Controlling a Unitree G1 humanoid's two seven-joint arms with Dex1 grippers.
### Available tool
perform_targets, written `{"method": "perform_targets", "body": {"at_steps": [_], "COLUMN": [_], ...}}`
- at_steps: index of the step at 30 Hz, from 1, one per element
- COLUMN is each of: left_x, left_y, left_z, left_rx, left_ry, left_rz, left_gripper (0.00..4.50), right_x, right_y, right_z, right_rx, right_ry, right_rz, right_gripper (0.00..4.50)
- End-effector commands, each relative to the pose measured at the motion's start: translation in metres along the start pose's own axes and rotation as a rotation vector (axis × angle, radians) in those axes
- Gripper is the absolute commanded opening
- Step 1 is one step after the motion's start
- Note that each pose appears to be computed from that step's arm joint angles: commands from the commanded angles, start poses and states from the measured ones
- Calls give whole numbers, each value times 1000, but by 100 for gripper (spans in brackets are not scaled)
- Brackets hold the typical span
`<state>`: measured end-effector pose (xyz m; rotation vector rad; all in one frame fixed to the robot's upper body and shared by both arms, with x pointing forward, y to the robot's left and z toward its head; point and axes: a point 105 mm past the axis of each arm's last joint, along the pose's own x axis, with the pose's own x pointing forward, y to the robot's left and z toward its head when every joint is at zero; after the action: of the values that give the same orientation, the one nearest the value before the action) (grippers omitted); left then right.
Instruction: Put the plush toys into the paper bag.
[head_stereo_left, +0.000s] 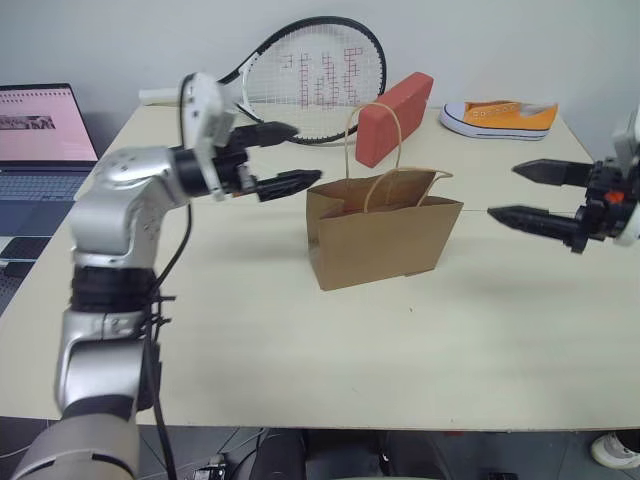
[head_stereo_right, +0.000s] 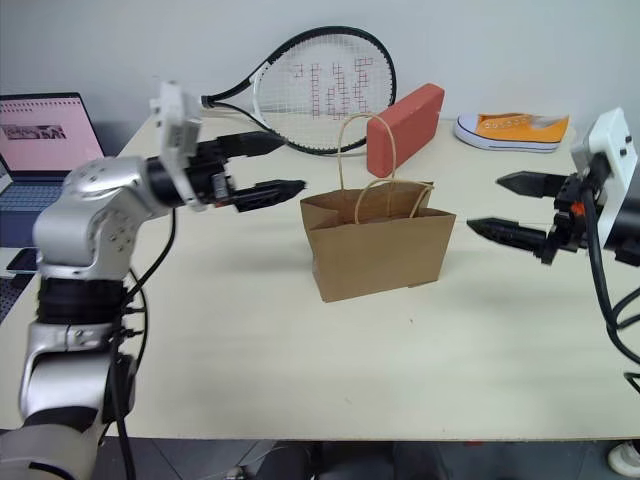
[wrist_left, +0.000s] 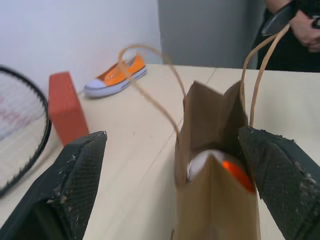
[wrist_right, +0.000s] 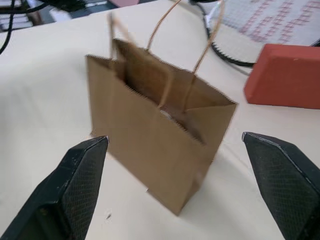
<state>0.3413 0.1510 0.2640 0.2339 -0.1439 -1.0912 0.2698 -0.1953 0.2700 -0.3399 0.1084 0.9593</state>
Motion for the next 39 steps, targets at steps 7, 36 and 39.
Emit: {"method": "perform_targets", "body": {"at_steps": [7,36,39], "left_x": [8,52,57], "left_y": [-39,-24,-28], "left_z": [-28,-61,-63], "left_rx": [3,-37,-42], "left_ry": [-13,-34,-49], "left_rz": [6,-38,-46], "left_gripper": [450,450,432], "right_x": [23,39,40], "right_y": [40,69,69], "right_z": [11,24,24], "right_rx": [-84,-199,-196], "right_ry": [-80,-85,-87], "right_rz": [132,177,176], "right_gripper": [448,448,449]}}
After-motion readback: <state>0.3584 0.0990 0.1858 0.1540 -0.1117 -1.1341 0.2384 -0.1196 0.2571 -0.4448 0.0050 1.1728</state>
